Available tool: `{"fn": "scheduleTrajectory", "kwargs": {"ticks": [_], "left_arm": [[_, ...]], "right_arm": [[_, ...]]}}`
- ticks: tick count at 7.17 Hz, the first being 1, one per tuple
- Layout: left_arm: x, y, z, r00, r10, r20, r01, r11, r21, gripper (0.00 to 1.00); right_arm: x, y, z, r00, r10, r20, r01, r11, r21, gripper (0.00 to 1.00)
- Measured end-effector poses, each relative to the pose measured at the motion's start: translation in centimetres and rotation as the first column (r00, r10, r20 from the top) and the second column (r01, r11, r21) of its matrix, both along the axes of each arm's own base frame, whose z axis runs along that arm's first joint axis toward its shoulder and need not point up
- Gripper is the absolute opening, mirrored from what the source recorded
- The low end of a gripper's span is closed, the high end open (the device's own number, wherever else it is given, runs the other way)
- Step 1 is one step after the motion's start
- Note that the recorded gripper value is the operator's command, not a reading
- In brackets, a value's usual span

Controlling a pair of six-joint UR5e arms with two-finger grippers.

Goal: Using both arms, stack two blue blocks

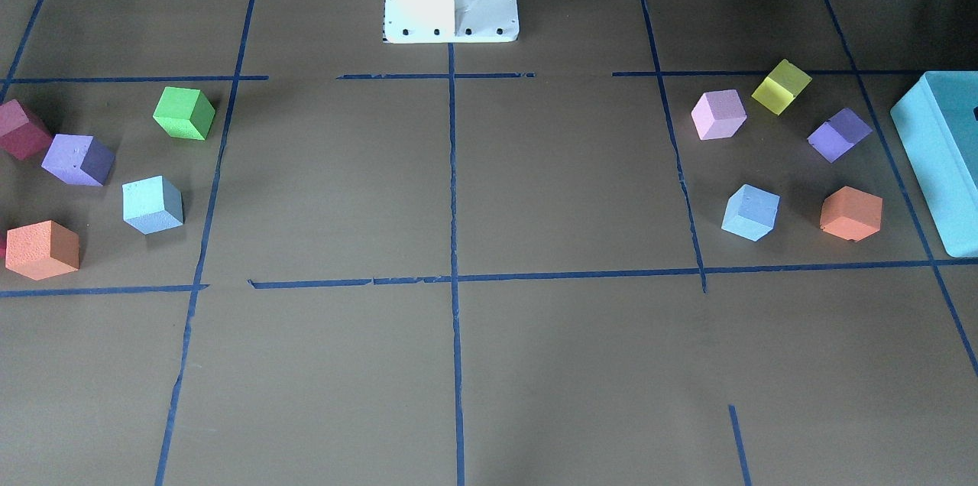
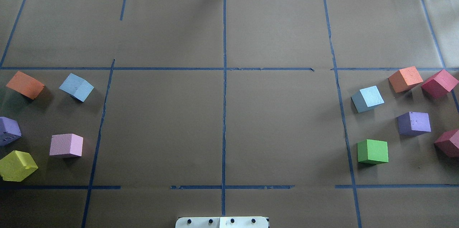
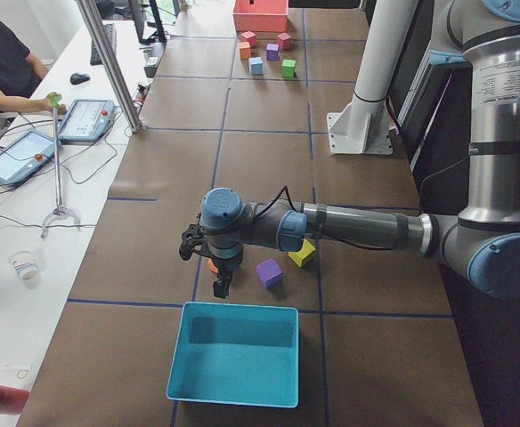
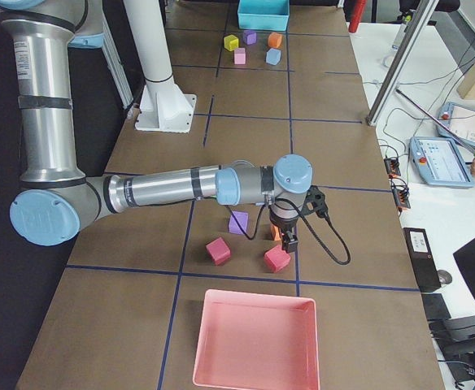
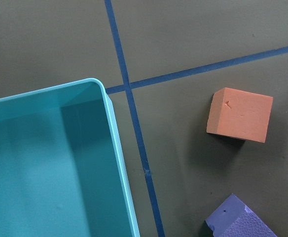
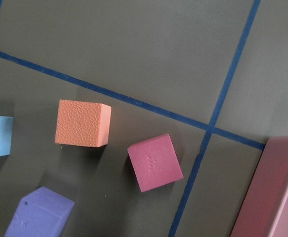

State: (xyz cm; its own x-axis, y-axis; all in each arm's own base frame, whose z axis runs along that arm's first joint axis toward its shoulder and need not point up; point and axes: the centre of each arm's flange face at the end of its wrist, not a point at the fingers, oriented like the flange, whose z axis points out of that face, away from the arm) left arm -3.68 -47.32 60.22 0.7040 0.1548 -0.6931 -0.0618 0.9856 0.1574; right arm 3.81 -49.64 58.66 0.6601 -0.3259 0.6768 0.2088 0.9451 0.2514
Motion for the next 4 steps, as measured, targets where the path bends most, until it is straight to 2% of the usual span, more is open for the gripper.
{"fn": "scheduleTrajectory", "kwargs": {"ticks": [2,4], "left_arm": [[-0.4,-0.2,-0.5,1.0,-0.022,0.001,0.022,1.0,-0.006,1.0],[-0.5,0.2,-0.1,1.0,-0.03,0.005,0.03,0.999,-0.022,1.0]], "right_arm": [[0.1,1.5,2.1,1.0,-0.003,-0.03,0.003,1.0,-0.019,1.0],[0.1,1.9,2.6,0.999,-0.004,-0.037,0.004,1.0,-0.01,1.0]]}}
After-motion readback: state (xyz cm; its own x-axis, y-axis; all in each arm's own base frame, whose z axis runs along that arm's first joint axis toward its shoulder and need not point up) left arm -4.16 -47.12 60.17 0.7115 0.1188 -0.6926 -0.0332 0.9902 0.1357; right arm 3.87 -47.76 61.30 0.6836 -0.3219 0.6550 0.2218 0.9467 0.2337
